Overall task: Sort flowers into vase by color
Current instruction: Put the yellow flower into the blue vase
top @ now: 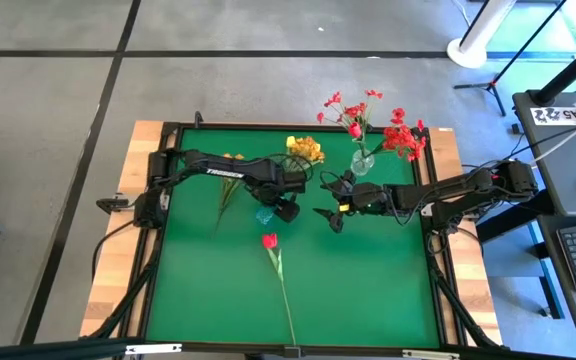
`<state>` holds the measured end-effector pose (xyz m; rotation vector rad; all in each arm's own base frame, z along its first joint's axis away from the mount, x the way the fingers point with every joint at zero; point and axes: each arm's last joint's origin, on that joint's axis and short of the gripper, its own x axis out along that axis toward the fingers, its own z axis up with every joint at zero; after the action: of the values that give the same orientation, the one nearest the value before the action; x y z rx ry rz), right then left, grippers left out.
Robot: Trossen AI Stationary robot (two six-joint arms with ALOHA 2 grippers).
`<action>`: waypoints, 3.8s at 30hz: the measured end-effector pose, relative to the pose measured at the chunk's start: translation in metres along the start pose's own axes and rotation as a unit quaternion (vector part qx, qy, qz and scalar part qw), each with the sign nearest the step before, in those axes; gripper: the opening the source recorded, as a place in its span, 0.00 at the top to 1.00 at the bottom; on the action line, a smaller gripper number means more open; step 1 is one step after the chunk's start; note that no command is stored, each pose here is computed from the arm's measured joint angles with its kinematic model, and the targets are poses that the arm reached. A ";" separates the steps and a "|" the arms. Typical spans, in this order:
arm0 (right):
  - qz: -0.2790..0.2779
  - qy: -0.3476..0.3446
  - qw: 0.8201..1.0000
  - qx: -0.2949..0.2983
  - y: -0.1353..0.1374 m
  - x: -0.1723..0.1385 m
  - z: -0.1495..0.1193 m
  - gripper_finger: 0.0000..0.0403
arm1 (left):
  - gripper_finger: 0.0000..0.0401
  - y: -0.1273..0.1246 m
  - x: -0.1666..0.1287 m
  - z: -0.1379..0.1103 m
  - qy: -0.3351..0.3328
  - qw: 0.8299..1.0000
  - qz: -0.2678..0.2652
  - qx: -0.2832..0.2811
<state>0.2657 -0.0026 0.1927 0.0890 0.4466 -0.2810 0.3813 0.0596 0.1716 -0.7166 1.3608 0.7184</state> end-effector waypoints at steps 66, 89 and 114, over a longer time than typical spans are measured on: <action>0.169 -0.171 0.970 0.020 0.002 -0.056 0.052 0.09 | 0.40 0.011 -0.040 -0.167 -0.577 0.807 -0.101 0.077; 0.144 -0.210 0.967 0.030 0.011 0.004 0.035 0.09 | 0.40 0.030 -0.011 -0.119 -0.604 0.759 -0.153 0.190; 0.185 -0.235 0.952 0.067 0.014 0.041 0.039 0.09 | 0.40 -0.003 -0.009 -0.105 -0.614 0.721 -0.204 0.249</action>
<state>0.3217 -0.0049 0.2105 0.2304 -0.0688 0.0416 0.3204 -0.0269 0.1726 0.0172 0.0841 0.2789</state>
